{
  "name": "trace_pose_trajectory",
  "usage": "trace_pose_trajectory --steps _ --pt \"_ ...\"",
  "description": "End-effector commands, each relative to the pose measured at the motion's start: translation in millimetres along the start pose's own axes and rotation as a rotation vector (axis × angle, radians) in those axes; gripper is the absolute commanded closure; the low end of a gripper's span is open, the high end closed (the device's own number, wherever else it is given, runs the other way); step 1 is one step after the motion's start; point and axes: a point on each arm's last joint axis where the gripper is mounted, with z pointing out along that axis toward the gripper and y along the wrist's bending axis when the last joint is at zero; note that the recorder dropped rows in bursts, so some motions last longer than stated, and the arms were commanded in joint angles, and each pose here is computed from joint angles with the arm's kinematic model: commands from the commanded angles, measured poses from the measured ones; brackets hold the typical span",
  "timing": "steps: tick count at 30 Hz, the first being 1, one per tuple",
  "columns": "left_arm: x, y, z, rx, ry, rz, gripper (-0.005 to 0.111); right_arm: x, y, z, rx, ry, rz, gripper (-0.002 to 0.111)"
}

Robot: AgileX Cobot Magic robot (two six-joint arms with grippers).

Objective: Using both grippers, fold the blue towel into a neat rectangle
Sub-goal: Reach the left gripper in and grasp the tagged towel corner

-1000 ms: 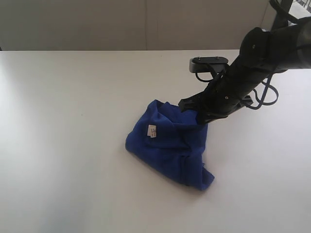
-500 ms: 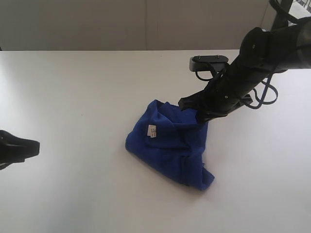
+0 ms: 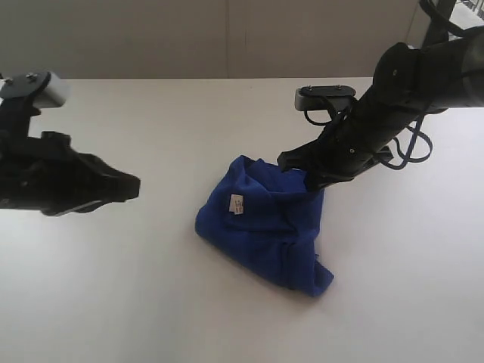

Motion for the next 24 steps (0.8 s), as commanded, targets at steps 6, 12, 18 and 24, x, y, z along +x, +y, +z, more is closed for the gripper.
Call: trace_pose_trajectory --steps 6,12,18,24 --pt "-20 -15.9 81 0.035 0.092 -0.065 0.107 -3 -1 -3 0.015 -0.043 -0.014 0.108" --pt "-20 -21.8 126 0.057 0.164 -0.074 0.107 -4 -2 -3 0.018 -0.056 -0.014 0.108" --pt "-17 -19.6 145 0.060 0.191 -0.115 0.106 -5 -2 -3 0.019 -0.061 -0.014 0.108" --pt "-12 -16.0 152 0.049 0.211 -0.126 0.082 -6 -2 -3 0.022 -0.072 -0.014 0.108"
